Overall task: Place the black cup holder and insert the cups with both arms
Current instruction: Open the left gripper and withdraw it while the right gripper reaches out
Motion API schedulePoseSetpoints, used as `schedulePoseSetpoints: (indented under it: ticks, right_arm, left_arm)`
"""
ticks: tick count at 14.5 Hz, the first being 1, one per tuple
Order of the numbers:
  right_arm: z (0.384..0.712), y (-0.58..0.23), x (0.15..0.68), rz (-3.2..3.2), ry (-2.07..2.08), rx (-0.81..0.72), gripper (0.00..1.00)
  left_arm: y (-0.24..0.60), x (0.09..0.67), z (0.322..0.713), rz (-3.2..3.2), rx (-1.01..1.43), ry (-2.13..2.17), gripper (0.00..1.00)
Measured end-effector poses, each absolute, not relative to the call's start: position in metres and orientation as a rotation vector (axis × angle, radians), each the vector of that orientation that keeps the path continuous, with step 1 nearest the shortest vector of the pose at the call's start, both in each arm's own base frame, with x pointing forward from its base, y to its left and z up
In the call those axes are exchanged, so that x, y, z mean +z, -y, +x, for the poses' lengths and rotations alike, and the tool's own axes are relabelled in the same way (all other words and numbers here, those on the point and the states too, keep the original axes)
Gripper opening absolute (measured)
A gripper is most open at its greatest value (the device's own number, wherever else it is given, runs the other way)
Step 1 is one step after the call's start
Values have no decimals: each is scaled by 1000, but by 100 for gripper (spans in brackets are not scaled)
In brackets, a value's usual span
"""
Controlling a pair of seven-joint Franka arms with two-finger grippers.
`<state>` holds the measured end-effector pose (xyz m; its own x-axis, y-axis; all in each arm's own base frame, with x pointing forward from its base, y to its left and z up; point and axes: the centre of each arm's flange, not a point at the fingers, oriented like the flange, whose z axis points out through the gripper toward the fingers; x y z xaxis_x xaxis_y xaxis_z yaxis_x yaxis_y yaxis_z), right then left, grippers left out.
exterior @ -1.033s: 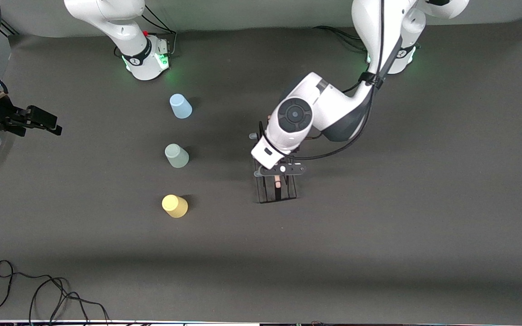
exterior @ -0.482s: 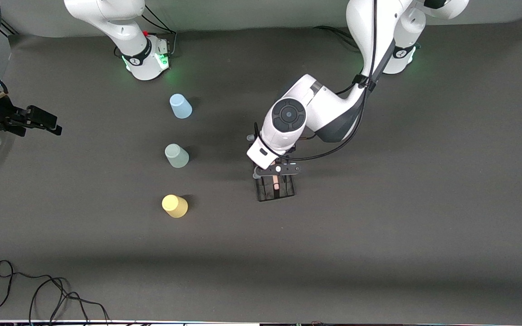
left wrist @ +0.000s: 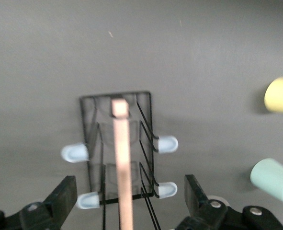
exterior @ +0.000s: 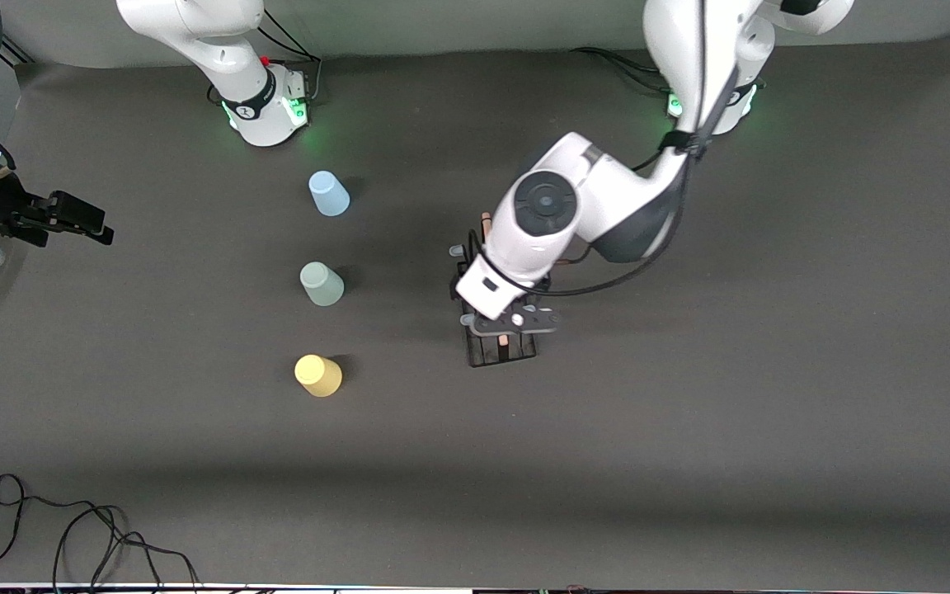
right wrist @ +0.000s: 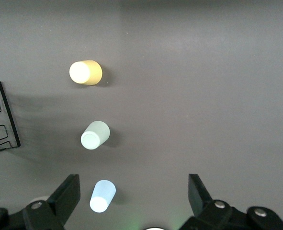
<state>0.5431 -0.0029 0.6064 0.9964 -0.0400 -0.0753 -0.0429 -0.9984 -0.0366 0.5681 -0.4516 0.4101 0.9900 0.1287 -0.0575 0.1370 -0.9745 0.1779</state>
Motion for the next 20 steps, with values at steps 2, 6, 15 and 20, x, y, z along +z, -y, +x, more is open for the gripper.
schedulePoseSetpoints:
  ticks: [2,6,15,20]
  right_arm:
    - [543,-3,600,-3084,-86,130,100]
    - [543,-51,568,-3072,-160,95,100]
    - [489,-108,448,-3051,-263,-62,100]
    - [469,-133,388,-3023,-321,-157,100]
  left_arm:
    - [404,446,592,3014,-8,-247,100]
    - [262,516,629,3101,-4,-251,100]
    - [30,569,643,3217,71,-163,100]
    - [13,586,580,3221,40,-62,100]
